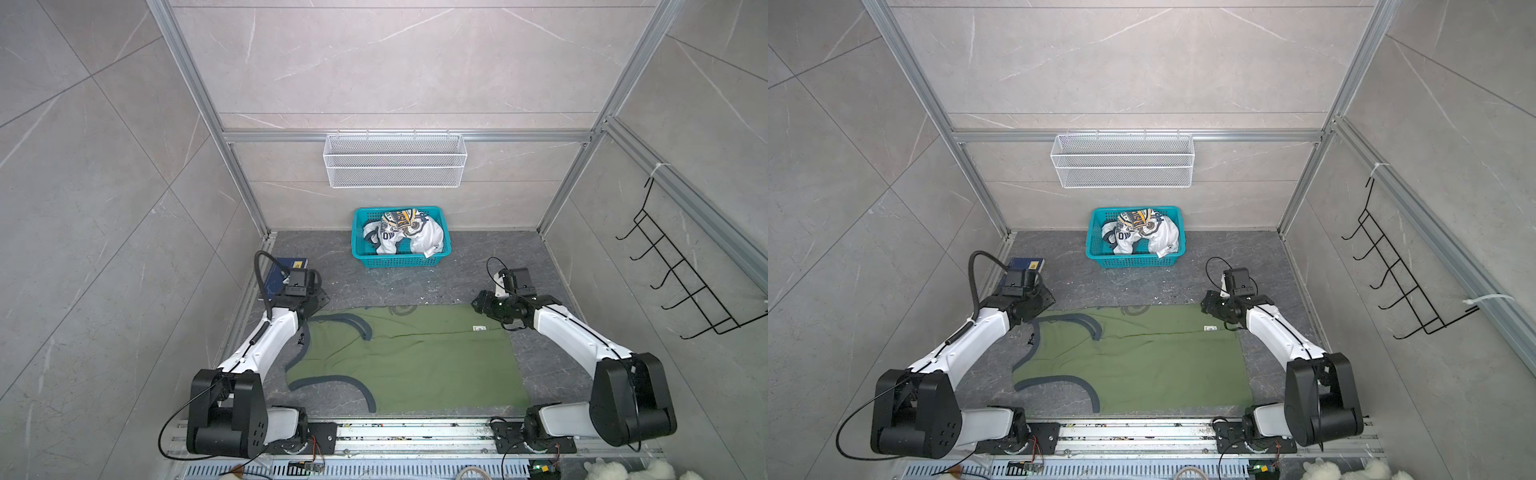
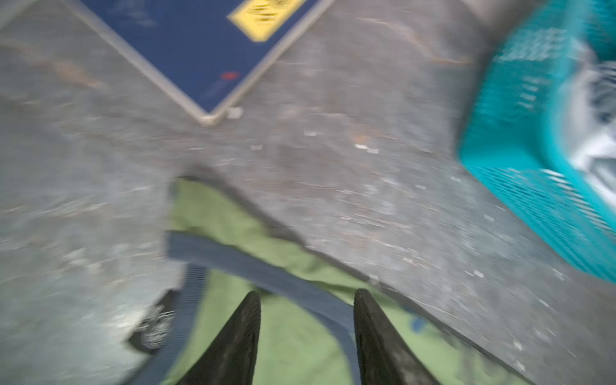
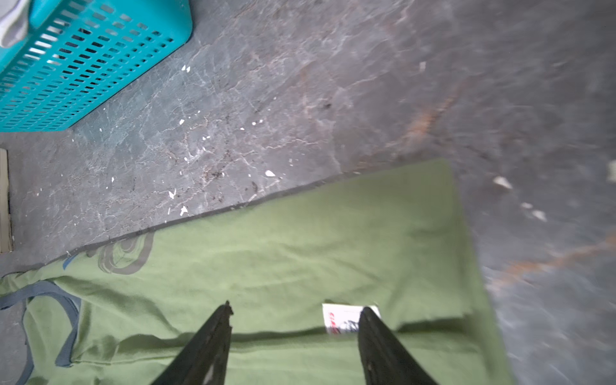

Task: Fold and stack tank tops
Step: Move the tank top to the center of the table.

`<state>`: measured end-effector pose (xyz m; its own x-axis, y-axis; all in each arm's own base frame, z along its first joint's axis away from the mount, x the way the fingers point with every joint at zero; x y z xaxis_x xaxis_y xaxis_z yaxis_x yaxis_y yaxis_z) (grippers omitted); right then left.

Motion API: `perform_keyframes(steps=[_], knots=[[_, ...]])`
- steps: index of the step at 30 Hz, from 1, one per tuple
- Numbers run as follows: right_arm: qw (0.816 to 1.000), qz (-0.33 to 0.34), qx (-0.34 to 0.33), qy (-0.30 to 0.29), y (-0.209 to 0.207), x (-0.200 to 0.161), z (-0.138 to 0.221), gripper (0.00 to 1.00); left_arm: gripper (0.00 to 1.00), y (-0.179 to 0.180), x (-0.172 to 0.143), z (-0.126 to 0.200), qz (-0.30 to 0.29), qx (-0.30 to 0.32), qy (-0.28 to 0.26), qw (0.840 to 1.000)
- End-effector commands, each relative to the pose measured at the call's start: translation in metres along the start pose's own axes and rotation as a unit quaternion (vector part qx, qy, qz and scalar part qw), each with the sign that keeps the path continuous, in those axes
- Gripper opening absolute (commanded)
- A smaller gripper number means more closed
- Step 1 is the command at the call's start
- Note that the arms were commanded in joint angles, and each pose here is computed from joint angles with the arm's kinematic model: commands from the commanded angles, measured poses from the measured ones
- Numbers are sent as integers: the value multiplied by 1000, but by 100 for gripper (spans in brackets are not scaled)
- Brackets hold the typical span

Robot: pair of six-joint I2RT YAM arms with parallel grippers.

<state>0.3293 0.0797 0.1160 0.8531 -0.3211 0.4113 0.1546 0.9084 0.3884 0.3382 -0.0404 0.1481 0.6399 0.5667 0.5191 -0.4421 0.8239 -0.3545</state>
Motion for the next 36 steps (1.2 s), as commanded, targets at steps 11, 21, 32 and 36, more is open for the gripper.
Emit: perform_keyframes(steps=[11, 21, 32, 36], knots=[[994, -49, -63, 70, -32, -10, -59, 63, 46, 22, -70, -66, -7, 33, 103, 994], [988, -95, -93, 74, -63, 7, -85, 63, 45, 17, -79, -101, 4, 29, 130, 991], [985, -132, -88, 61, -74, 55, -107, 62, 44, -24, -47, -127, 13, -7, 114, 993], [989, -124, -66, 44, -67, 70, -103, 64, 47, -36, -37, -120, 9, -14, 108, 994]])
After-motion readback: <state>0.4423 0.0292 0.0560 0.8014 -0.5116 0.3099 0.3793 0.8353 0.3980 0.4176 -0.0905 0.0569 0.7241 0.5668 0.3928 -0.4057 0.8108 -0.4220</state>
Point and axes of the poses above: each gripper's point midway between its finger pads, its own z axis back along the fingers, its own y axis along the line the jaws close on, x = y × z, the point moved 3 cm from there along z, back along the fingers
